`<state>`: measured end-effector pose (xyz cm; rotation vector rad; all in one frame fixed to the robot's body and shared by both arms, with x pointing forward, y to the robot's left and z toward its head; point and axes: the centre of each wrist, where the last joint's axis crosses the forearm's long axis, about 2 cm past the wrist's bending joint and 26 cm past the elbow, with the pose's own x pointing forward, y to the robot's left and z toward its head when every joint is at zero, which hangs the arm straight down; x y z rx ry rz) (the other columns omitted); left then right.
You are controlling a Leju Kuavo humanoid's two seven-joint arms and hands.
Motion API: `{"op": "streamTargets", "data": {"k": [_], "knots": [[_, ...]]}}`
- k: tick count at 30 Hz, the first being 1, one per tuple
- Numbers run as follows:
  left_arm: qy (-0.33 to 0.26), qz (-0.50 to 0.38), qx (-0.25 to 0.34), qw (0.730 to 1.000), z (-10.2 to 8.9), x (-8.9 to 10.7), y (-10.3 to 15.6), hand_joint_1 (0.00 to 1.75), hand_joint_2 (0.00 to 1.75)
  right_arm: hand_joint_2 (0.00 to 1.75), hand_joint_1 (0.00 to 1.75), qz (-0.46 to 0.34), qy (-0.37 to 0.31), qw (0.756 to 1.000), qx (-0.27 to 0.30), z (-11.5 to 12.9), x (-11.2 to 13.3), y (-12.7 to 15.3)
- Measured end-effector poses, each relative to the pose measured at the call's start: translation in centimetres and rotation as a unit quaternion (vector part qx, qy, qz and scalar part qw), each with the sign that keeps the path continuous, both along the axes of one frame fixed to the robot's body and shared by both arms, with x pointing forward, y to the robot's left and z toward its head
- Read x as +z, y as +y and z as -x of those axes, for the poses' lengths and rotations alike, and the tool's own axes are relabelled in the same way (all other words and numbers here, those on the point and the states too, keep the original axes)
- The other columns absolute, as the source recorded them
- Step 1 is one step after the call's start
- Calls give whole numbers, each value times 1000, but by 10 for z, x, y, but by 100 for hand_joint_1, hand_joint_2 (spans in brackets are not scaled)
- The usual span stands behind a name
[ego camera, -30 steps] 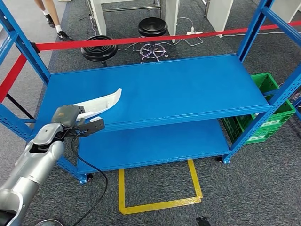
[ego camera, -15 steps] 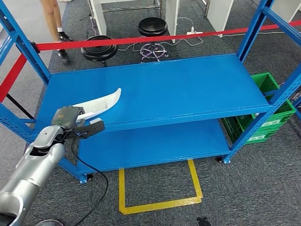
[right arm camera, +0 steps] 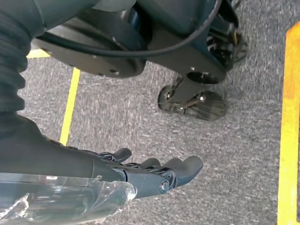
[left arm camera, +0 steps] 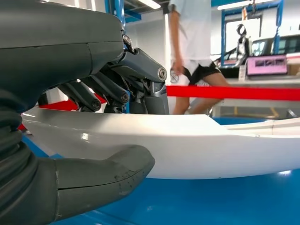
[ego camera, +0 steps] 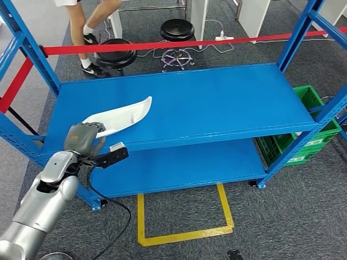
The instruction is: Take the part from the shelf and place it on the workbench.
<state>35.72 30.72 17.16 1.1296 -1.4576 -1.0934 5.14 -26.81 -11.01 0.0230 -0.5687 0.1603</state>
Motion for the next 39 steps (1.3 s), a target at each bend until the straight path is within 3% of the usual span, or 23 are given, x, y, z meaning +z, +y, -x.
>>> {"op": "streamTargets", "data": {"k": [21, 39], "knots": [[-57, 12, -43, 997, 39, 6, -27, 175, 175, 175, 0, -10, -12, 1000, -18, 14, -2, -5], [-72, 31, -61, 995, 42, 13, -48, 175, 175, 175, 0, -4, -14, 999, -40, 19, -2, -9]]}}
